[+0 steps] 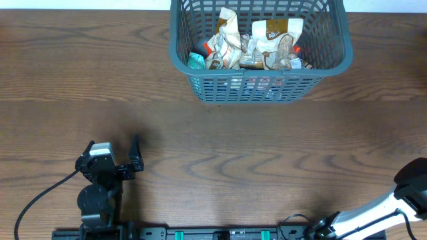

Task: Pack container

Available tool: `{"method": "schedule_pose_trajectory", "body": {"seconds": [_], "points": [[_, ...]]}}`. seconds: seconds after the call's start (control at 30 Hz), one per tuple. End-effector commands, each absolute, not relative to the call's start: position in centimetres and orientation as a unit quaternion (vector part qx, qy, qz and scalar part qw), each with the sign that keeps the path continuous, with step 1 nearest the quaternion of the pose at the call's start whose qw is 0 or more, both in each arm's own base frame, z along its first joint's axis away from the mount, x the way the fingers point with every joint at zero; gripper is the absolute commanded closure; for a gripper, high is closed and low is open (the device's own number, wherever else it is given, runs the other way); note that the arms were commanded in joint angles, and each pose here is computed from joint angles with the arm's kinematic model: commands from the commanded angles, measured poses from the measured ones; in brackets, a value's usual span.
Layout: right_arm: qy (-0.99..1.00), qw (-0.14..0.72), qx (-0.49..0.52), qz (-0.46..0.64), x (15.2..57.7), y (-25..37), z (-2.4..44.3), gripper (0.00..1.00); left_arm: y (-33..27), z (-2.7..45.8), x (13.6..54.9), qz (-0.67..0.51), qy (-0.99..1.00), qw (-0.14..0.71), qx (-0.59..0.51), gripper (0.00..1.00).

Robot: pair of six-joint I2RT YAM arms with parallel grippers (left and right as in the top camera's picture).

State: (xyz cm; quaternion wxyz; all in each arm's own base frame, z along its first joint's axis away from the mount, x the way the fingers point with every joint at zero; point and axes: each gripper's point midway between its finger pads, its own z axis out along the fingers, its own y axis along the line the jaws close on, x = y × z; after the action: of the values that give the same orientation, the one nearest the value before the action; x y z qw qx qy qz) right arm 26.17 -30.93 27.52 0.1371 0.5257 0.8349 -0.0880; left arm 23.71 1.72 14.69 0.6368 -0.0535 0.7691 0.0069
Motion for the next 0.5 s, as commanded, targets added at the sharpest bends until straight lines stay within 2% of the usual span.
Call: {"method": "schedule_pose_trajectory", "body": {"seconds": [0.0, 0.13, 0.3, 0.47], "points": [[0.83, 0.137, 0.533, -0.088, 25.9, -31.0, 27.6, 0.01, 2.1, 13.2, 23.7, 0.017, 0.778, 0.625, -0.059, 0.01], [0.83, 0.137, 0.533, -0.088, 25.9, -31.0, 27.6, 0.01, 2.1, 13.6, 23.8, 0.023, 0.771, 0.634, -0.053, 0.01], [0.83, 0.137, 0.533, -0.088, 25.9, -31.0, 27.6, 0.01, 2.1, 16.7, 24.6, 0.019, 0.716, 0.696, -0.049, 0.01], [0.83, 0.137, 0.533, -0.088, 25.9, -31.0, 27.6, 0.01, 2.0, 18.0, 24.6, 0.019, 0.697, 0.715, -0.049, 0.01]]}}
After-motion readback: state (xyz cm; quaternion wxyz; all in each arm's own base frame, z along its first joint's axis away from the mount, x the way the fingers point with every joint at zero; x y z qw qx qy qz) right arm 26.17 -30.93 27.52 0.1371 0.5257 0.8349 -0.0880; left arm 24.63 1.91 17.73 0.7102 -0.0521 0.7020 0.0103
